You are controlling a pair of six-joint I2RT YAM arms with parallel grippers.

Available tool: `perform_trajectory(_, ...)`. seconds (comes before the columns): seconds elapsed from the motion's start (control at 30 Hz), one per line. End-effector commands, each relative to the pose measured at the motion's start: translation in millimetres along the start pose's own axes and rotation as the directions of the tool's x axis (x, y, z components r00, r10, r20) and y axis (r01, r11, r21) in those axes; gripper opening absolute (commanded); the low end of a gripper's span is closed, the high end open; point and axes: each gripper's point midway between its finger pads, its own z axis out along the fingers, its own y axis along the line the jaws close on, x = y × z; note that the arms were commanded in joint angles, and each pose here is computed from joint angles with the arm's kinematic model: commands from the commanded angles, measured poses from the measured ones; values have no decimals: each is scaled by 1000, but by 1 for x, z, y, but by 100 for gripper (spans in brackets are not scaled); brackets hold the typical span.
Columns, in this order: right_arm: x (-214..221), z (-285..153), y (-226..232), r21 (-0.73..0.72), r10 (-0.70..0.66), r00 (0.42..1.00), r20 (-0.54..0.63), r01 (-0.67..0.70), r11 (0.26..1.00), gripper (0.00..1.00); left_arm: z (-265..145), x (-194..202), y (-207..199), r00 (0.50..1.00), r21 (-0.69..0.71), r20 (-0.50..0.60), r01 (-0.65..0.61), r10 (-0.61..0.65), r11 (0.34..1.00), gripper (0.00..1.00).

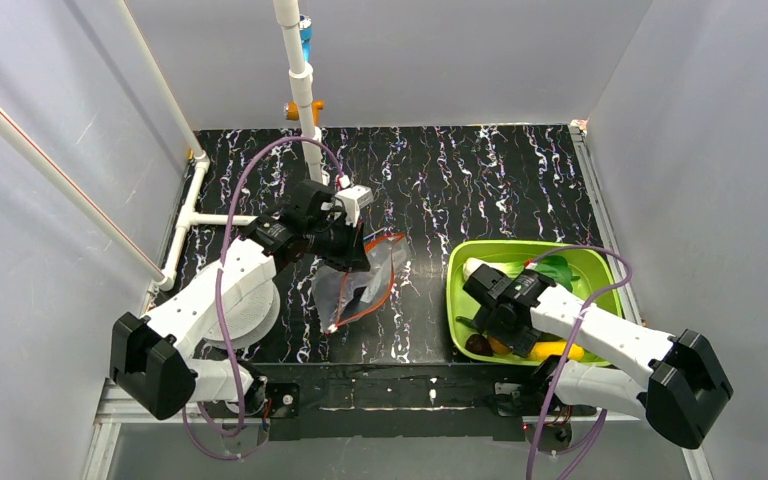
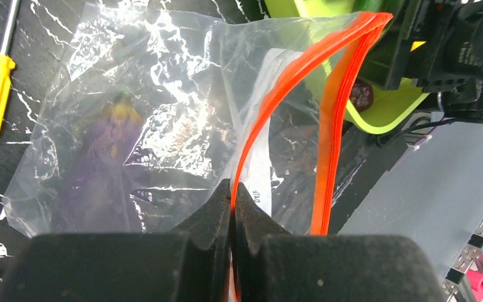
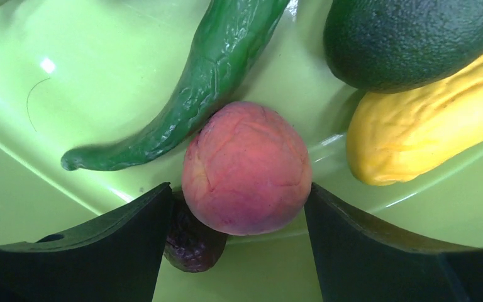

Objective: Place the food in the zip-top bag and seal the zipper
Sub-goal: Pick up the fake fruit from the bin.

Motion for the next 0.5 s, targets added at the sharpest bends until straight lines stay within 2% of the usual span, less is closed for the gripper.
perform_trajectory(0.0, -2, 2, -1, 14, -27, 1000, 10, 27, 1000, 78, -5, 9, 4, 999, -15, -1, -38, 38, 999, 0)
perform_trajectory(0.17, -14, -9, 6, 12, -86, 995, 49, 86, 996, 46, -12, 7, 13, 997, -78, 36, -70, 73, 995, 0)
perform_trajectory(0.2, -18, -12, 7, 12, -91, 994, 61, 90, 996, 42, -13, 7, 14, 996, -81, 42, -75, 79, 994, 0)
perform_trajectory(0.37, -32, -28, 13, 8, -110, 988, 106, 109, 994, 39, -18, 5, 15, 993, -96, 60, -91, 97, 991, 0)
perform_trajectory(0.47, -39, -33, 15, -3, -120, 984, 134, 121, 993, 45, -20, 5, 15, 993, -102, 66, -95, 102, 990, 0)
